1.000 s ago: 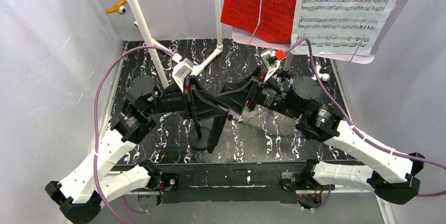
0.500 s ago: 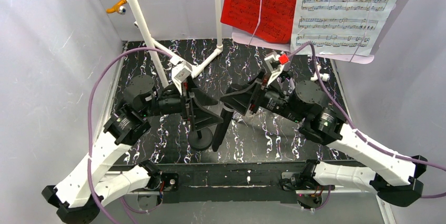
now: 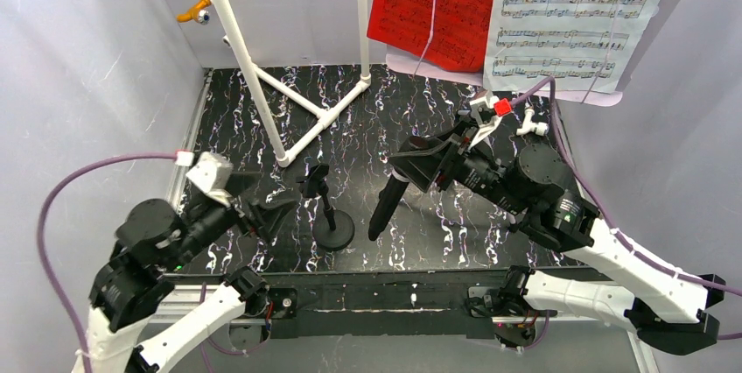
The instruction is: Set up the instrument practice props
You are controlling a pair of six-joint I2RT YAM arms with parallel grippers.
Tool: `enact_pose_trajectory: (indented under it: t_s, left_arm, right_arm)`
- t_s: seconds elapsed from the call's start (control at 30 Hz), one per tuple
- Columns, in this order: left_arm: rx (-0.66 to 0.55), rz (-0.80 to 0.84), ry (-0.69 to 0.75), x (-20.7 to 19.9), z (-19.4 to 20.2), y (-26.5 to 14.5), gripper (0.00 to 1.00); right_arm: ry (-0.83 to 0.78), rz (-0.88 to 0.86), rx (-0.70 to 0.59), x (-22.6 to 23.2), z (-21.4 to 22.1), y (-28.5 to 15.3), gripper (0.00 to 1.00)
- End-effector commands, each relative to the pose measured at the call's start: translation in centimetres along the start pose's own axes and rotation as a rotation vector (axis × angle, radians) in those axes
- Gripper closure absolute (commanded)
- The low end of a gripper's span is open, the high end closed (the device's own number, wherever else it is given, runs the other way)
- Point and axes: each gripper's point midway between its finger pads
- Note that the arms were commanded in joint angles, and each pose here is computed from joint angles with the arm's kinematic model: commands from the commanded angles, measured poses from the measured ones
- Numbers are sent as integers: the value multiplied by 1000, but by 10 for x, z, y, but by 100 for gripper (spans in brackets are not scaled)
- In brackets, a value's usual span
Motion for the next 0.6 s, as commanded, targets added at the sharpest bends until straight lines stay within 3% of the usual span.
enact_pose_trajectory:
  t_s: [0.0,0.13,0.27,0.37,0.57]
  left_arm:
    - [192,-166,128,41,57,29,2]
    - [121,-169,178,47,62,46,2]
    - [60,-55,209,30,62,60,2]
    - [96,36,213,16,70,70,2]
    - [154,27,241,21,80,87,2]
  right_arm:
    - [-19,-25,-30,6,-9,3,99]
    - [-15,-36,-28,8,-9,1,99]
    - [-14,-32,-34,8,-11,-2,99]
    - [-14,-29,-34,7,-11,-2,99]
    - [-16,-40,-24,9,-8,1,99]
Point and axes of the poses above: each gripper's point midway between its finger pads, its own y axis out along the fingers, its own x axis along the line the jaws close on, z = x × y, and after that the axes turned 1 degree about y, right-handed
